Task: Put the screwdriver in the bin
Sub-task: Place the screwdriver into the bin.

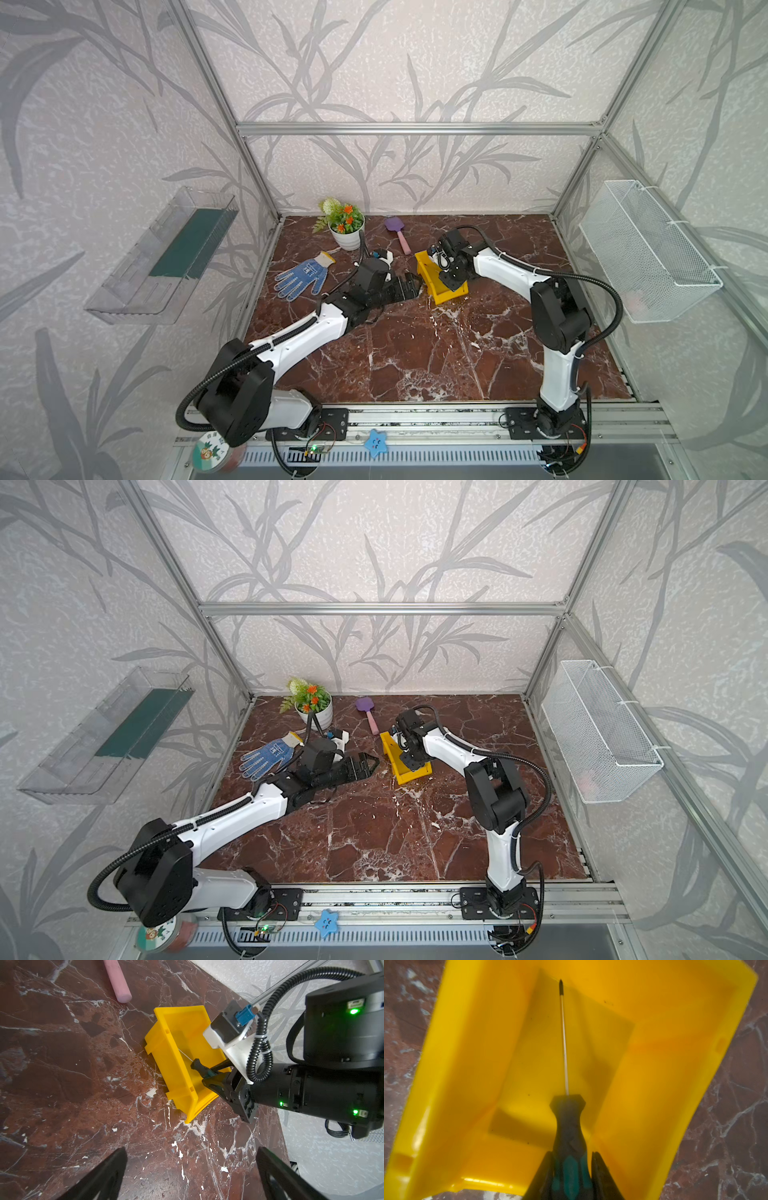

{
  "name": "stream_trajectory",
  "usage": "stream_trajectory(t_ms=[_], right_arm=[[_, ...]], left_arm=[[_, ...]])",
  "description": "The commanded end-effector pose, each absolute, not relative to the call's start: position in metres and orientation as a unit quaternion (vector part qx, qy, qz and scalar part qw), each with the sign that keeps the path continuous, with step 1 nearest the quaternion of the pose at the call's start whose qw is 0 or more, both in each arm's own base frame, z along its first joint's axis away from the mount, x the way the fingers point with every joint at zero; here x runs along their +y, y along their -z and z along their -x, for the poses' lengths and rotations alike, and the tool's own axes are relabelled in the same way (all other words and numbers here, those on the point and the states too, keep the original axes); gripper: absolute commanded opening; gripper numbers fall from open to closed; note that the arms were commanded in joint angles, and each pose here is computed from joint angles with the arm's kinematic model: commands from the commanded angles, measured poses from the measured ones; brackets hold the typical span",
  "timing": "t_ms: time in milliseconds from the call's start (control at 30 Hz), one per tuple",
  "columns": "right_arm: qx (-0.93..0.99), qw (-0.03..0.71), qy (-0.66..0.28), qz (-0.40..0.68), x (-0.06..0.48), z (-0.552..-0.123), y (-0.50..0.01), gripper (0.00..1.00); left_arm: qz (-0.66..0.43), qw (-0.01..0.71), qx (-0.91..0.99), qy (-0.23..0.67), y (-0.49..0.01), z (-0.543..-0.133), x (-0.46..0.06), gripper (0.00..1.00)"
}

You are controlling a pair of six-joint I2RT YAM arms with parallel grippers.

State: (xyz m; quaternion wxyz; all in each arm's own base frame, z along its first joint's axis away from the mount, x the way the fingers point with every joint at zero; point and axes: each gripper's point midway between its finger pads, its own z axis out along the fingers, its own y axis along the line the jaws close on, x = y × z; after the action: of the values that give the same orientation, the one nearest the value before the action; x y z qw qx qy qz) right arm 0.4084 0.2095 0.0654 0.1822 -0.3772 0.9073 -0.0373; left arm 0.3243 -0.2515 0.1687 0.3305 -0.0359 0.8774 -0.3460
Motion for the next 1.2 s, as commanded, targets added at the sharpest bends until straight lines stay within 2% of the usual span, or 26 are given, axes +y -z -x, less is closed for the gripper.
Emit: stream_trajectory(t_ms=[0, 367, 567, 700, 1000, 1167], right_arm=[[0.903, 0.177, 0.046, 0.389, 0.208, -0.411, -0.068, 0.11], [0.905, 0.171, 0.037, 0.388, 0.217, -0.420, -0.049, 0.25], [0.907, 0.178, 0.053, 0.377, 0.213, -0.424, -0.051, 0.35], [0.907, 0.195, 0.063, 0.368, 0.210, -0.429, -0.063, 0.39], [0.899, 0.277, 0.035, 0.337, 0.223, -0.427, -0.116, 0.42], [0.890, 0.367, 0.004, 0.272, 0.218, -0.422, -0.167, 0.44]], left_arm=[[0.031, 0.336, 0.877, 0.341, -0.171, -0.325, -0.252, 0.99], [0.029, 0.338, 0.882, 0.327, -0.169, -0.324, -0.246, 0.99], [0.031, 0.346, 0.882, 0.317, -0.169, -0.323, -0.239, 0.99], [0.032, 0.347, 0.884, 0.312, -0.170, -0.323, -0.235, 0.99], [0.053, 0.382, 0.874, 0.297, -0.187, -0.335, -0.210, 0.99], [0.079, 0.423, 0.862, 0.269, -0.204, -0.352, -0.177, 0.99]])
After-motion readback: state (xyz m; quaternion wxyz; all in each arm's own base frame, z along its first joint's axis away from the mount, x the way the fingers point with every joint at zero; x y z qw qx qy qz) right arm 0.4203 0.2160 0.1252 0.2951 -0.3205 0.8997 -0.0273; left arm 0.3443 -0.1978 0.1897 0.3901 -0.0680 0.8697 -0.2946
